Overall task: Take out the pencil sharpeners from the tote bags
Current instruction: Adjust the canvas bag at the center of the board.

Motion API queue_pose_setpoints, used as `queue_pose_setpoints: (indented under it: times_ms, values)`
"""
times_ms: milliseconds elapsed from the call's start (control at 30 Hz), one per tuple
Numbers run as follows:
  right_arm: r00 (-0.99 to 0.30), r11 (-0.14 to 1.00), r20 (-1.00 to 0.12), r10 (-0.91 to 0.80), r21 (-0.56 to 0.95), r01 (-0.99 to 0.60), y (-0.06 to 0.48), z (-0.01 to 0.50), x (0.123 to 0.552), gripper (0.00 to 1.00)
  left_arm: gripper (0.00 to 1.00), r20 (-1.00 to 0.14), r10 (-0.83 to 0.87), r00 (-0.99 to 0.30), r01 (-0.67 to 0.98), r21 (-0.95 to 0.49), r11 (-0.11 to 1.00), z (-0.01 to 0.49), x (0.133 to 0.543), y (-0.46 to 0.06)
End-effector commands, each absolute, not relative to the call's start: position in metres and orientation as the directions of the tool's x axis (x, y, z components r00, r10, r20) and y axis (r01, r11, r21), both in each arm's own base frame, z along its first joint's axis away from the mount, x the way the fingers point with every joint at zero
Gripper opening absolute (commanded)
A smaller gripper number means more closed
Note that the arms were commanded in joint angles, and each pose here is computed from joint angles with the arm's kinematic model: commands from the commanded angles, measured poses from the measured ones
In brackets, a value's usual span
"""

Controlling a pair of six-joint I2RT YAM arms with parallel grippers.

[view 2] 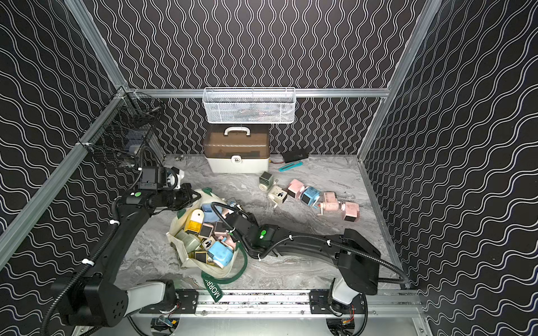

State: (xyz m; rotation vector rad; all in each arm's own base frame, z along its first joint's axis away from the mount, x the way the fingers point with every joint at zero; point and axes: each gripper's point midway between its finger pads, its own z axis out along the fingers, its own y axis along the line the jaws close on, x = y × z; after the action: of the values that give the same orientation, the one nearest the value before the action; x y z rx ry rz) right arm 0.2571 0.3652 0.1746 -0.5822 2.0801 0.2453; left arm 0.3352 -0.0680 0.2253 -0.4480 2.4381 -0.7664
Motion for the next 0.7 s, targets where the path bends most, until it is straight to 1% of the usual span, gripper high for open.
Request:
queue_pose_setpoints:
  times_ms: [0, 100, 233, 367, 533, 600, 667]
  values:
    - [-0.476, 0.889, -0.853, -0.214, 0.032, -0.457, 0.353, 0.18, 0.265, 0.07, 0.0, -0.478, -0.461, -0.748, -0.109, -0.595, 0.796, 0.25, 0.356, -0.073]
    - [-0.494, 0.884, -0.854, -0.163, 0.095, -0.457, 0.347, 0.177, 0.271, 0.05, 0.0, -0.532, -0.452, -0.716, -0.066, -0.593, 0.803, 0.272, 0.372, -0.087]
    - [-0.491, 0.866, -0.855, -0.164, 0.114, -0.487, 0.351, 0.172, 0.268, 0.05, 0.0, -0.58, -0.382, -0.719, 0.0, -0.55, 0.835, 0.287, 0.394, -0.106]
    - [-0.51, 0.852, -0.843, -0.17, 0.135, -0.506, 0.359, 0.162, 0.266, 0.06, 0.0, -0.644, -0.327, -0.692, 0.039, -0.486, 0.873, 0.281, 0.409, -0.102]
    - [-0.529, 0.83, -0.822, -0.209, 0.137, -0.54, 0.367, 0.153, 0.262, 0.07, 0.0, -0.693, -0.252, -0.675, 0.065, -0.397, 0.916, 0.264, 0.413, -0.092]
    - [-0.525, 0.816, -0.824, -0.212, 0.146, -0.559, 0.369, 0.153, 0.259, 0.07, 0.0, -0.696, -0.234, -0.679, 0.073, -0.381, 0.922, 0.263, 0.412, -0.09]
    - [-0.503, 0.793, -0.835, -0.222, 0.146, -0.592, 0.371, 0.158, 0.255, 0.07, 0.0, -0.696, -0.231, -0.68, 0.113, -0.411, 0.905, 0.261, 0.412, -0.097]
